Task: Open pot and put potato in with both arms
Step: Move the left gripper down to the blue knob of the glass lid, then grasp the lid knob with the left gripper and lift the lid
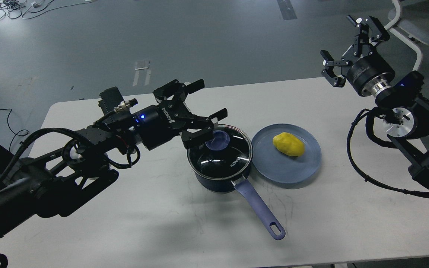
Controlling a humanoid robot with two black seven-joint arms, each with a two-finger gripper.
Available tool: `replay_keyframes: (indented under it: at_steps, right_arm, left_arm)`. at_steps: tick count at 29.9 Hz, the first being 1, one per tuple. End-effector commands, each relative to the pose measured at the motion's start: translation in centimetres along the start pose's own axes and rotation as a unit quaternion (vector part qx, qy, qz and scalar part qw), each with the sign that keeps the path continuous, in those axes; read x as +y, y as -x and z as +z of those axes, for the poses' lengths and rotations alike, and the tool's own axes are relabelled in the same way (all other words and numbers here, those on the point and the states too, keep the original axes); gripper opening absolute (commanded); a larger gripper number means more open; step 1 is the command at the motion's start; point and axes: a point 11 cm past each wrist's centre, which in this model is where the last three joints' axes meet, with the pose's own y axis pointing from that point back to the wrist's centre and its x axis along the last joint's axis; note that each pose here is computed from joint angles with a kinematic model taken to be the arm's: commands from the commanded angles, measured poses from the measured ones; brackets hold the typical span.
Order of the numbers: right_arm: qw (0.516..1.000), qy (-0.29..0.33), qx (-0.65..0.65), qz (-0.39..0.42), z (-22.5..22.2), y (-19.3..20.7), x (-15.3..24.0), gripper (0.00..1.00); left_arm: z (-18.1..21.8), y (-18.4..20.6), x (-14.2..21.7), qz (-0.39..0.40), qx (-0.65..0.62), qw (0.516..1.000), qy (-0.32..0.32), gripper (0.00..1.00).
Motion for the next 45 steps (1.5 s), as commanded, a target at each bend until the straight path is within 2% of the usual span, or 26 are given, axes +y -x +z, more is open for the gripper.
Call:
replay_keyframes:
  at_steps: [1,7,13,24,45]
  right_arm:
    - [1.000,-0.002,0.003,0.002,-0.4,0.3,-0.4,1.00]
    - [1.000,-0.005,0.014,0.007,-1.3,-0.4,-0.2,1.00]
    - [1.000,-0.005,0.017,0.010,-1.5,-0.8,-0.1,1.00]
    - [1.000,-0.003,0.019,0.011,-1.4,-0.9,0.0,1.00]
    - [1.000,0.005,0.021,0.013,-1.0,-1.1,0.1,1.00]
  left_arm:
    - [1.6,1.5,-2.6,-0.013,-0.024,0.999,0.030,0.98]
    - [0.5,5.3,-4.0,-0.046,0.000,0.999,0.000,0.98]
    - [0.2,6.5,-3.8,-0.063,0.003,0.998,-0.007,0.98]
    - [-1.0,8.2,-2.4,-0.091,0.005,0.995,-0.031,0.98]
    - [-0.4,10.3,-0.5,-0.113,0.024,0.993,-0.036,0.98]
